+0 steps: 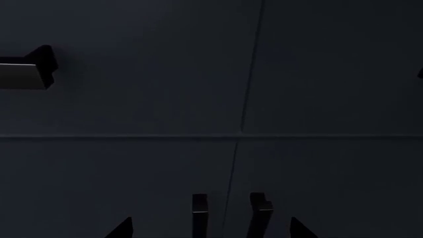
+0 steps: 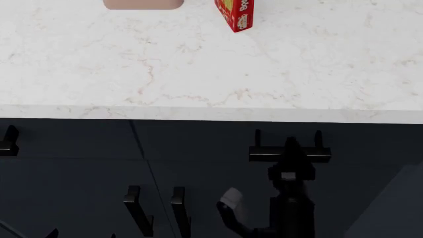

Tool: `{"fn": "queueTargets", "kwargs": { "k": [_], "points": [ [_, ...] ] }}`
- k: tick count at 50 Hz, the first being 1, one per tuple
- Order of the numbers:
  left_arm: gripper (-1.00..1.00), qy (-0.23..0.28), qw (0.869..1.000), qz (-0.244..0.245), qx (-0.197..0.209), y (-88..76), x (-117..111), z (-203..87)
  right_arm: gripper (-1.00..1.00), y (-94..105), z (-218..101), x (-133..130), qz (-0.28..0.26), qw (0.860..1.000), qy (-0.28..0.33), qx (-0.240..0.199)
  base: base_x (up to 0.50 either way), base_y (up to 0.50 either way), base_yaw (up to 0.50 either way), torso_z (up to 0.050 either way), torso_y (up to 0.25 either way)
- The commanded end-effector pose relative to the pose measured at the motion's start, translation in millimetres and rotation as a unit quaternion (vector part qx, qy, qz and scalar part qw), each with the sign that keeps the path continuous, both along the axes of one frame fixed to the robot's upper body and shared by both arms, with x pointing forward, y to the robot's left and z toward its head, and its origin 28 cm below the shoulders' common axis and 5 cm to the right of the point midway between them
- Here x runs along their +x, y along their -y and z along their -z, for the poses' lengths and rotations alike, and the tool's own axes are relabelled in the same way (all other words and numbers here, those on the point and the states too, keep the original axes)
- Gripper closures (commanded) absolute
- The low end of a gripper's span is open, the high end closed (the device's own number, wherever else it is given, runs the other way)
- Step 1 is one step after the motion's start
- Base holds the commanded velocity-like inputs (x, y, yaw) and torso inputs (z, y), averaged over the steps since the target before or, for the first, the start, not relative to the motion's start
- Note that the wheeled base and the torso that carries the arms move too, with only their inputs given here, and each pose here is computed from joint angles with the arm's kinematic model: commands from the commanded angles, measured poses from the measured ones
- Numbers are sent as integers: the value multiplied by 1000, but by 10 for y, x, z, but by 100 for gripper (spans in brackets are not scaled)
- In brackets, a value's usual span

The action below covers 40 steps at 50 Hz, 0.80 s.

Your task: Open the right drawer.

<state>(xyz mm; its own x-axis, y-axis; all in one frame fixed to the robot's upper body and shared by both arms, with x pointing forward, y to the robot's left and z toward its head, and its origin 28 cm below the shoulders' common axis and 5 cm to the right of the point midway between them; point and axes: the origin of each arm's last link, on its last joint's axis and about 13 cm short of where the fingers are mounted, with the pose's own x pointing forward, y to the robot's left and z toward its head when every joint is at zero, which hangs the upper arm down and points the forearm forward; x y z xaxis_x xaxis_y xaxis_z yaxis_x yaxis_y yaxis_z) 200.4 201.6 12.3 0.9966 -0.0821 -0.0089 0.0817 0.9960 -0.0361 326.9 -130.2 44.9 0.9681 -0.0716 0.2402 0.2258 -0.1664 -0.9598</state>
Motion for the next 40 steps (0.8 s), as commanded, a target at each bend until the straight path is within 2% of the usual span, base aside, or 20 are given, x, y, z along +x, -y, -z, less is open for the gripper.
{"fn": "queueTargets", "kwargs": {
  "k": [1, 30, 31, 40],
  "points": [
    [-100, 0, 1000, 1, 0, -1, 1, 3, -100, -1, 6, 72, 6, 1000, 2, 4, 0, 0, 0, 0, 0],
    [-100, 2, 1000, 1, 0, -1, -1, -10, -100, 52, 46, 200, 10, 1000, 8, 1, 0, 0, 0, 0, 0],
    [-100, 2, 1000, 1, 1, -2, 4, -2, 100, 52, 43, 197, 9, 1000, 12, 1, 0, 0, 0, 0, 0],
    [-100, 1, 1000, 0, -1, -5, 7, -2, 100, 31, 32, 200, -13, 999, 31, 17, 1, 1, 3, 0, 0]
  ]
}}
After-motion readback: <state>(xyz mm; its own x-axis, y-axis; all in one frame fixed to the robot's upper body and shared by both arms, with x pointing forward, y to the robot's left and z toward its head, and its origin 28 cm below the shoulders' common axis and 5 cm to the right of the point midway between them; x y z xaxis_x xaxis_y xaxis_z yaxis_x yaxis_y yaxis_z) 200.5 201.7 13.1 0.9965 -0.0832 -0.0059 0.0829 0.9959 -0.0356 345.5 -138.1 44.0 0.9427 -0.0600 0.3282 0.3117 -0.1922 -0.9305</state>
